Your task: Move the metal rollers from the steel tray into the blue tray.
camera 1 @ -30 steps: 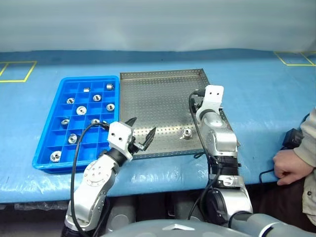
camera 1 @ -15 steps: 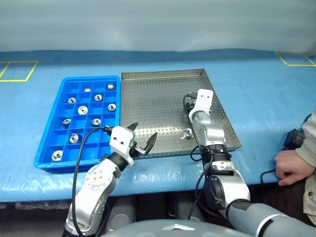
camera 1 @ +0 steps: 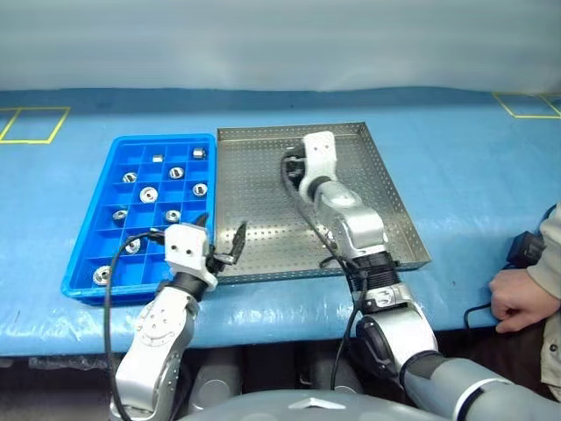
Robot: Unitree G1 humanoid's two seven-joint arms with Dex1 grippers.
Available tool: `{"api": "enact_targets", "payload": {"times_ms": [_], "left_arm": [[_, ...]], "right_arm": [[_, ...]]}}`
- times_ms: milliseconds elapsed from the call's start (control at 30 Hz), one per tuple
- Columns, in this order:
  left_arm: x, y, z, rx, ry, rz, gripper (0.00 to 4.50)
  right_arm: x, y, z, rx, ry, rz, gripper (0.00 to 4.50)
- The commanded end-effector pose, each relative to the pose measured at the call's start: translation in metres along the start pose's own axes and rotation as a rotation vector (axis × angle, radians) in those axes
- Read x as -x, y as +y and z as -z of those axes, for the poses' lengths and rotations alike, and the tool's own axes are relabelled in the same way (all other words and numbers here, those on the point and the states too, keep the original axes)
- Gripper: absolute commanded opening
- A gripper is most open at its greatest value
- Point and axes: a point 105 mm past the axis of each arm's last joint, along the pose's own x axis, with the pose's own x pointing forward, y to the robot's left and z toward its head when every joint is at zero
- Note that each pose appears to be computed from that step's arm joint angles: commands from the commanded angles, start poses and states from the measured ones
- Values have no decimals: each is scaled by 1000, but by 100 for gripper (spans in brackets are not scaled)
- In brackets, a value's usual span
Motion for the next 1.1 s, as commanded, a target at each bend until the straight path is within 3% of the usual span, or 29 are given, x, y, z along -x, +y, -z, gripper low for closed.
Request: {"api": "enact_targets", "payload": {"times_ms": [33,200,467,833,1100], "left_arm": [[12,15,-21,-43,-81,-80,409],[33,37,-19,-80,-48,-184,409],[53,47,-12,-78,-2,-243,409],[51,38,-8,-57,7,-193,409],[39,29,-7,-56,3,-116,409]], "right_arm": [[4,50,-22,122,-41,-198,168],[10,105,-27,190,-54,-411,168],[20,139,-10,206,-12,-557,168],[36,119,32,214,117,-534,168],[48,96,18,116,82,-466,429]]}}
